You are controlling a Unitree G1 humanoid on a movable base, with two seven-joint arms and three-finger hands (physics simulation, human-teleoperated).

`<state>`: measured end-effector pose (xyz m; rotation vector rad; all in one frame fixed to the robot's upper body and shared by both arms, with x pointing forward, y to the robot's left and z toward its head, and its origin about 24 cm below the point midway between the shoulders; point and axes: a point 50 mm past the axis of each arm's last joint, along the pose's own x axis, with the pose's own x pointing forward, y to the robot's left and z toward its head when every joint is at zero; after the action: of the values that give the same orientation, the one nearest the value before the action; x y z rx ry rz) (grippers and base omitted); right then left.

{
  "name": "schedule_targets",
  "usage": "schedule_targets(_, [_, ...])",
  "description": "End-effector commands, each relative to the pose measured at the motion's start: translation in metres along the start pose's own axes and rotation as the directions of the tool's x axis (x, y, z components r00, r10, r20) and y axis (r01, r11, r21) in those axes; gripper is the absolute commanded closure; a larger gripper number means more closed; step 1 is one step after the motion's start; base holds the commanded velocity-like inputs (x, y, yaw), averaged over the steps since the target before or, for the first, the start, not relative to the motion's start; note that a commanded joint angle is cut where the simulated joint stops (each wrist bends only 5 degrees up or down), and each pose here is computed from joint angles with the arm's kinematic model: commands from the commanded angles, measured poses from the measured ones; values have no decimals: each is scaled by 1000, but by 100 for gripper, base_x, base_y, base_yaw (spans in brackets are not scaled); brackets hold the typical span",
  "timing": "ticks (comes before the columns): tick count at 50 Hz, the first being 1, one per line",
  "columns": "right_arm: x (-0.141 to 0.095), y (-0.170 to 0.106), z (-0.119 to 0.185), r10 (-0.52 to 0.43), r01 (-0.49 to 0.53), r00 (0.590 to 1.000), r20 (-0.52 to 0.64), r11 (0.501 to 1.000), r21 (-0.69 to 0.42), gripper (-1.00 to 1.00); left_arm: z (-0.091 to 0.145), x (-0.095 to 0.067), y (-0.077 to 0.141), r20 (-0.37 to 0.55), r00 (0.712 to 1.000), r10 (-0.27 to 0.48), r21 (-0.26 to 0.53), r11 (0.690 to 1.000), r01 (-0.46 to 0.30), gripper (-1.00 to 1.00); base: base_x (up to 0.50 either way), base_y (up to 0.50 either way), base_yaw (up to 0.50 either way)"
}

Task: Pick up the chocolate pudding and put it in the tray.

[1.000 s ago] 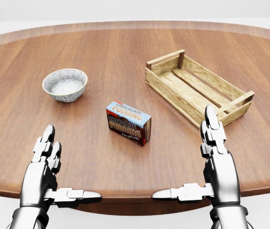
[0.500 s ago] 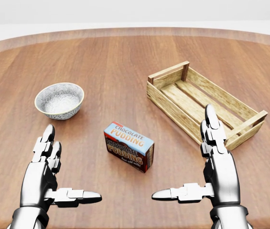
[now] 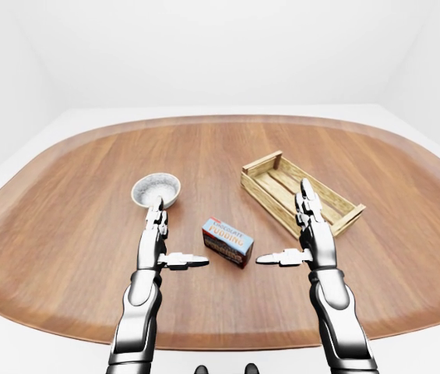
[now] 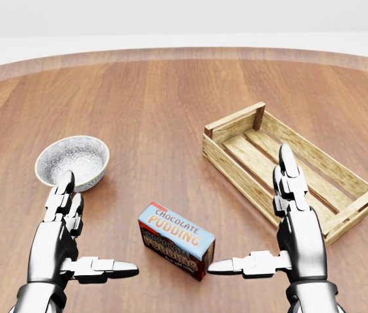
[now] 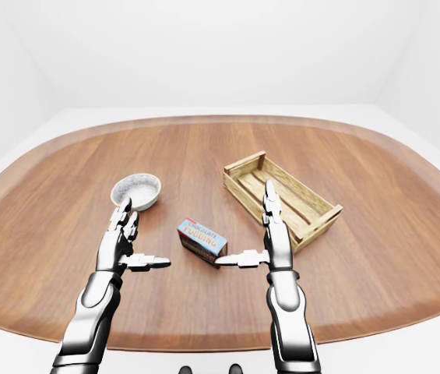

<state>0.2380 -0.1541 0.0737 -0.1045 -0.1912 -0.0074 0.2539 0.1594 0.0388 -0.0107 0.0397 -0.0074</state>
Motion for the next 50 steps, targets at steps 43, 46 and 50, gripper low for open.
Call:
schedule_targets(43, [0,2,-2,15,-15,1000,-8,1000,17,-100,3,-2,-1,16,1000,-3,12,1000,3,-100,13,0,0])
schedule_targets(46, [0,2,-2,15,-15,1000,-7,1000,17,-100,2,-2,-2,25,1000,-6,52,999,5,-100,0,0,0])
schedule_targets(50, [-5,2,13,11,-18,998,54,992,126,-100,-2,-2,-3,28,1000,-13,54,998,11,-100,0,0,0])
